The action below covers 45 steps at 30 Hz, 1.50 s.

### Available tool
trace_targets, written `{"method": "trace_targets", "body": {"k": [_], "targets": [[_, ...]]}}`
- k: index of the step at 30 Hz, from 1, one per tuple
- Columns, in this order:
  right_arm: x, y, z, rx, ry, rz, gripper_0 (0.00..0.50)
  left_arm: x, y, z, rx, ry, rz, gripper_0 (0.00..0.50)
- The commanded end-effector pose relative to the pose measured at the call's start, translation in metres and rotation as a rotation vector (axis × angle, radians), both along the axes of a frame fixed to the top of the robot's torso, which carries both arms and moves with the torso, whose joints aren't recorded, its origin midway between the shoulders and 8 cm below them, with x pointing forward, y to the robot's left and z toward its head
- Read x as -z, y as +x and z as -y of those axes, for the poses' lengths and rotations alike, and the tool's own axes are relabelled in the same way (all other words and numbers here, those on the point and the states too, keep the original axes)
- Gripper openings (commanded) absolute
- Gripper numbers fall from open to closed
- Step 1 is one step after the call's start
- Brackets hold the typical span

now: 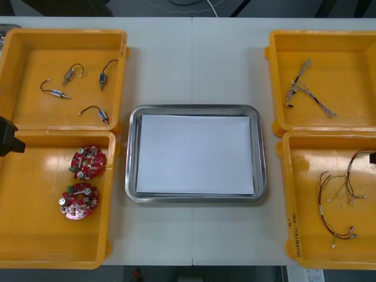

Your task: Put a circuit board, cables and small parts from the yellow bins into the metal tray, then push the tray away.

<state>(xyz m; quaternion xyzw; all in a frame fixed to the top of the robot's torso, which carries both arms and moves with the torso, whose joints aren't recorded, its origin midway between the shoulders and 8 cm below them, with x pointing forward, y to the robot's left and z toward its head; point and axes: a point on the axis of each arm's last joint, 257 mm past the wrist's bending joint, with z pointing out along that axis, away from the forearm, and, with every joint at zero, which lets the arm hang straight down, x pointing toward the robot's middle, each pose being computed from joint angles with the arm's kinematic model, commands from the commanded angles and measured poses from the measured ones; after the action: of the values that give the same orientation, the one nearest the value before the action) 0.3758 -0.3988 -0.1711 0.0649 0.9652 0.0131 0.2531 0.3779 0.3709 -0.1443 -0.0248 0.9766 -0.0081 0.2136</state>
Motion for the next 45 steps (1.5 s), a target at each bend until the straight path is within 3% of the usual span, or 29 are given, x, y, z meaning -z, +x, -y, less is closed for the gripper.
{"method": "trace_targets", "body": {"k": [1,45], "targets": [[-0.0052,-0.0048,0.0118,0.032,-0.026,-0.004,0.5,-0.0109,-0.0059,-0.0136,0.032,0.064,0.013,0.5],[-0.0052,-0.0048,0.0118,0.032,-0.026,-0.004,0.5,-0.0109,-0.0059,-0.0136,0.032,0.064,0.013,0.5]]}}
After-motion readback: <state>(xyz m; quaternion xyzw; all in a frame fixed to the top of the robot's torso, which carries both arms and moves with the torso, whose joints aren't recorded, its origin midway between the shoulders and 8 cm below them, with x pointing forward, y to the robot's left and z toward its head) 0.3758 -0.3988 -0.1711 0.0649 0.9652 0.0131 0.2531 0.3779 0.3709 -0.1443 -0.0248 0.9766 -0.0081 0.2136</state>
